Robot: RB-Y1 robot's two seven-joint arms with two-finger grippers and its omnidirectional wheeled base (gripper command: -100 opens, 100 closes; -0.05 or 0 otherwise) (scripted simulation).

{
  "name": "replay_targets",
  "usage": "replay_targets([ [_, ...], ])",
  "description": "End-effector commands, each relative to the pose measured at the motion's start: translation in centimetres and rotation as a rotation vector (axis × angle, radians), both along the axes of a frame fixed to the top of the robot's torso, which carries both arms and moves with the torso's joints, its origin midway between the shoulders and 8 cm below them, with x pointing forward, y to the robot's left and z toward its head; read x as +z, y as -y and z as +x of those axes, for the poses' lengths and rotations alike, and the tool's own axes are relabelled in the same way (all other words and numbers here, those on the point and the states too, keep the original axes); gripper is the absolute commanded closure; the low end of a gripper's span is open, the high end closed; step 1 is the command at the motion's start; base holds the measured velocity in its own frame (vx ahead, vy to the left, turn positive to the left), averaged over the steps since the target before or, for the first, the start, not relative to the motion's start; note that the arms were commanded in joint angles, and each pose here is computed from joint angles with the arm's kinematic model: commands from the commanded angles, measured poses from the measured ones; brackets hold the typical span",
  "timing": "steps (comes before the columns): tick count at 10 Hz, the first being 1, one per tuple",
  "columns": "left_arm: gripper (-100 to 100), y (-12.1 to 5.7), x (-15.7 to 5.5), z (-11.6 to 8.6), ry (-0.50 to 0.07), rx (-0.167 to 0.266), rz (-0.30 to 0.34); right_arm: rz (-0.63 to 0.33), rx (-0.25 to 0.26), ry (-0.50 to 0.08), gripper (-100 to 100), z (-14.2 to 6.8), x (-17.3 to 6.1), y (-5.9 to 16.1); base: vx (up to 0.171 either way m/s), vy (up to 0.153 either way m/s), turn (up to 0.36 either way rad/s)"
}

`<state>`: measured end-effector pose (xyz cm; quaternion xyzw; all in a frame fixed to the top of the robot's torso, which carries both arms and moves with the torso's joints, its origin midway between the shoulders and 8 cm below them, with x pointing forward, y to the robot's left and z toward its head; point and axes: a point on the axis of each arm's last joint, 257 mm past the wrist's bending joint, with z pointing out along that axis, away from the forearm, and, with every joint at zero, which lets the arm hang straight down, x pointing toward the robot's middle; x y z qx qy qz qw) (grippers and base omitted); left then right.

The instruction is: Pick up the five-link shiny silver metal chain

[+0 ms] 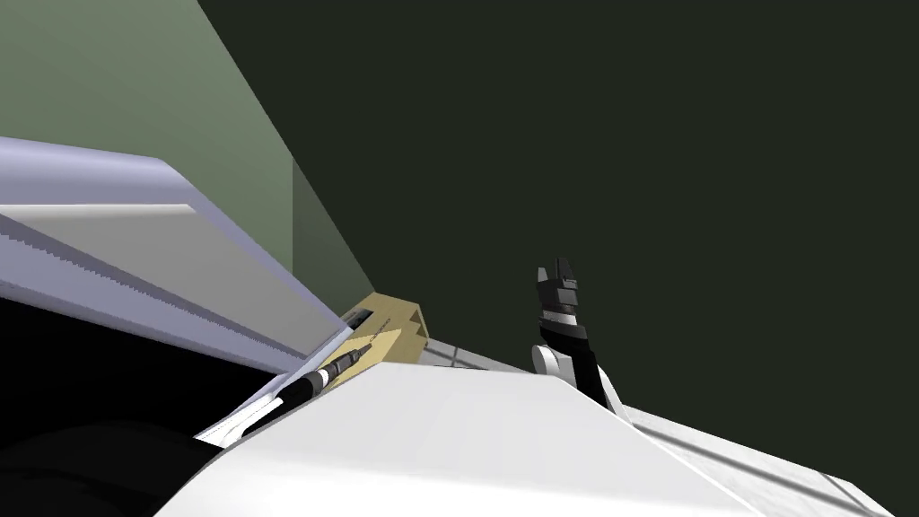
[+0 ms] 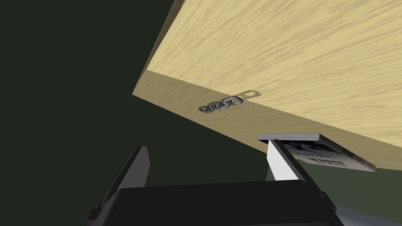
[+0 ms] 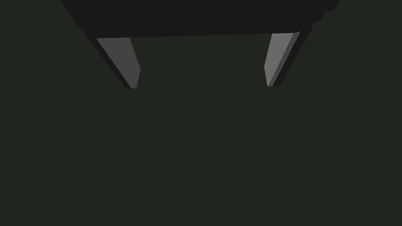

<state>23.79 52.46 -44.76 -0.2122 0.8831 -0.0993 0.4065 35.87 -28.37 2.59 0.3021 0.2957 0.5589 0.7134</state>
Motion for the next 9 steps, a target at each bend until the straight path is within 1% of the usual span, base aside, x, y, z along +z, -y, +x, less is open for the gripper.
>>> replay_targets([
  [1, -100, -2.0, -1.3, -2.4, -0.068, 0.017, 0.038, 0.0, 0.0, 0.0, 0, 0.0, 0.0, 0.0, 0.113, -0.002, -0.328],
  [2, -100, -3.4, -2.3, -4.1, -0.115, 0.032, 0.064, 0.0, 0.0, 0.0, 0, 0.0, 0.0, 0.0, 0.127, 0.001, -0.377],
  [3, -100, -4.0, -2.5, -4.6, -0.125, 0.042, 0.071, 0.0, 0.0, 0.0, 0, 0.0, 0.0, 0.0, 0.096, 0.0, -0.087],
  [5, -100, -6.3, -3.8, -7.7, -0.206, 0.064, 0.115, 0.0, 0.0, 0.0, 0, 0.0, 0.0, 0.0, 0.097, -0.022, -0.194],
  [6, -100, -6.9, -4.3, -8.8, -0.236, 0.068, 0.129, 0.0, 0.0, 0.0, 0, 0.0, 0.0, 0.0, 0.116, -0.018, -0.278],
  [7, -100, -7.3, -4.4, -9.2, -0.243, 0.075, 0.134, 0.0, 0.0, 0.0, 0, 0.0, 0.0, 0.0, 0.083, -0.007, -0.086],
  [9, -100, -8.8, -5.3, -11.7, -0.304, 0.09, 0.165, 0.0, 0.0, 0.0, 0, 0.0, 0.0, 0.0, 0.082, -0.016, -0.178],
])
